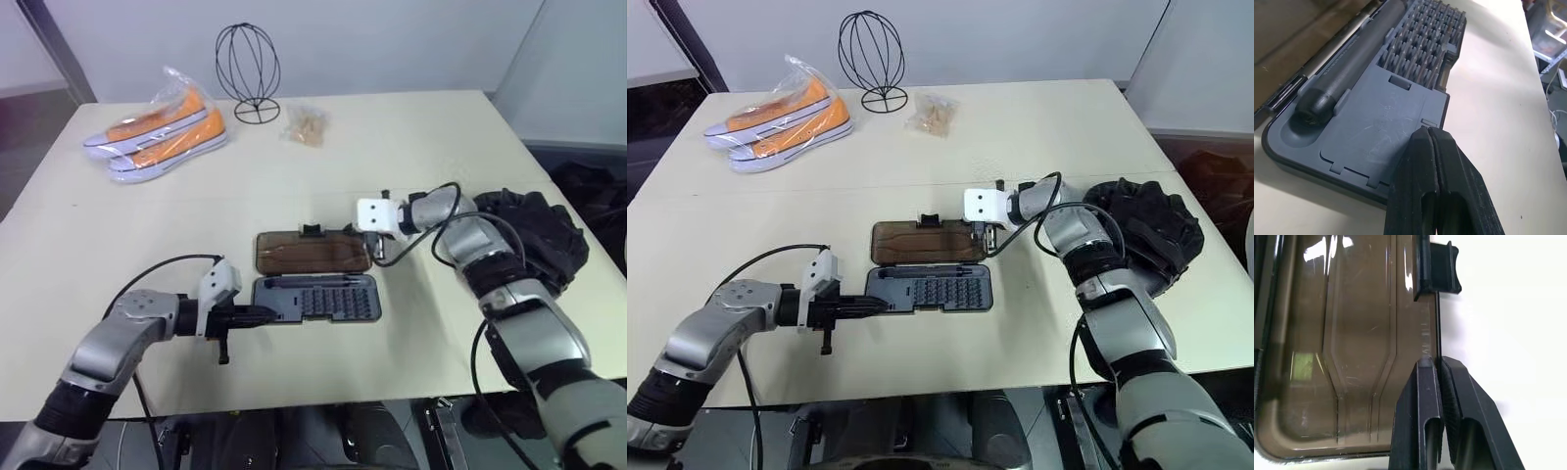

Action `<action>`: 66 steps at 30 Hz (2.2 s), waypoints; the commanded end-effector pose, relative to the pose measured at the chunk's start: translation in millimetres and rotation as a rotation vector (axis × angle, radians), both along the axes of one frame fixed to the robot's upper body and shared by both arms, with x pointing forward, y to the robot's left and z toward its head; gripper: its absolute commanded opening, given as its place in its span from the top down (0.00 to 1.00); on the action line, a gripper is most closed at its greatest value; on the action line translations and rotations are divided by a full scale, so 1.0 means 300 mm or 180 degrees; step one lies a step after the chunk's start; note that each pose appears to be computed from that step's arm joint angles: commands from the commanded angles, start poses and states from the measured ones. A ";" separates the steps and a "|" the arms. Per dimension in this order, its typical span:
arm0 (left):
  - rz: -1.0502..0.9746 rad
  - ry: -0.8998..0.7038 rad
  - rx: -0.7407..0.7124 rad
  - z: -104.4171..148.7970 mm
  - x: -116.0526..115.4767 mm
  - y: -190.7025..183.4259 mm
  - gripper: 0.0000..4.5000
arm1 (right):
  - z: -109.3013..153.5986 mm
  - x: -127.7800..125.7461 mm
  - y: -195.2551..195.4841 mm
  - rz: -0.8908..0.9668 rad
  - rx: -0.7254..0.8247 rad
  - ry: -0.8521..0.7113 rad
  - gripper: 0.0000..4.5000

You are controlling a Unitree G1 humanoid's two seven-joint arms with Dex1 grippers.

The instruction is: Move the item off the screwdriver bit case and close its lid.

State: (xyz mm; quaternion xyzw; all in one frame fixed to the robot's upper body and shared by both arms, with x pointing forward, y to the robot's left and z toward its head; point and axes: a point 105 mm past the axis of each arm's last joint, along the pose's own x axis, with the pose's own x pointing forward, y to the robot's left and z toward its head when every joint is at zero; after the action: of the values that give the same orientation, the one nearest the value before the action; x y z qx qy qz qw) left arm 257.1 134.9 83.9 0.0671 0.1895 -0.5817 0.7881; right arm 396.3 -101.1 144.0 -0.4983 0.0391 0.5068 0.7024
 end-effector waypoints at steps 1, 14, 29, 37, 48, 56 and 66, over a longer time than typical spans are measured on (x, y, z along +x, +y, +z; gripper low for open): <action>0.0095 0.0176 0.0079 -0.046 -0.007 0.019 1.00 | 0.122 -0.016 -0.019 -0.0071 0.0044 -0.0533 0.99; 0.0155 0.0160 -0.0011 -0.029 -0.004 0.015 1.00 | 0.172 -0.171 -0.037 -0.0196 0.0075 -0.1082 0.99; 0.0220 0.0098 -0.0226 0.053 -0.004 0.013 1.00 | 0.168 -0.144 -0.015 -0.0224 0.0185 -0.1000 0.99; 0.0188 0.0076 -0.1035 0.338 -0.019 0.068 0.36 | 0.157 -0.151 -0.031 -0.0217 0.0129 -0.1014 1.00; 0.1264 -0.0622 -0.0828 0.397 0.362 0.185 0.36 | 0.149 -0.164 -0.035 -0.0209 0.0097 -0.1027 1.00; 0.1177 -0.0774 -0.0314 0.266 0.483 0.139 0.54 | 0.148 -0.170 -0.031 -0.0199 0.0081 -0.1041 1.00; 0.0617 -0.0692 0.0011 0.145 0.434 0.066 1.00 | 0.155 -0.181 -0.031 -0.0206 0.0072 -0.1059 1.00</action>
State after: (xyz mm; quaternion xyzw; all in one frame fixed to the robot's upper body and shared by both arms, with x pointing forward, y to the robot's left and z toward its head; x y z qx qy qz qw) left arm 386.7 155.6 118.2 0.0956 0.1258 -0.4840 0.8607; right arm 347.1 -113.7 176.7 -0.5582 -0.0401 0.4021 0.7247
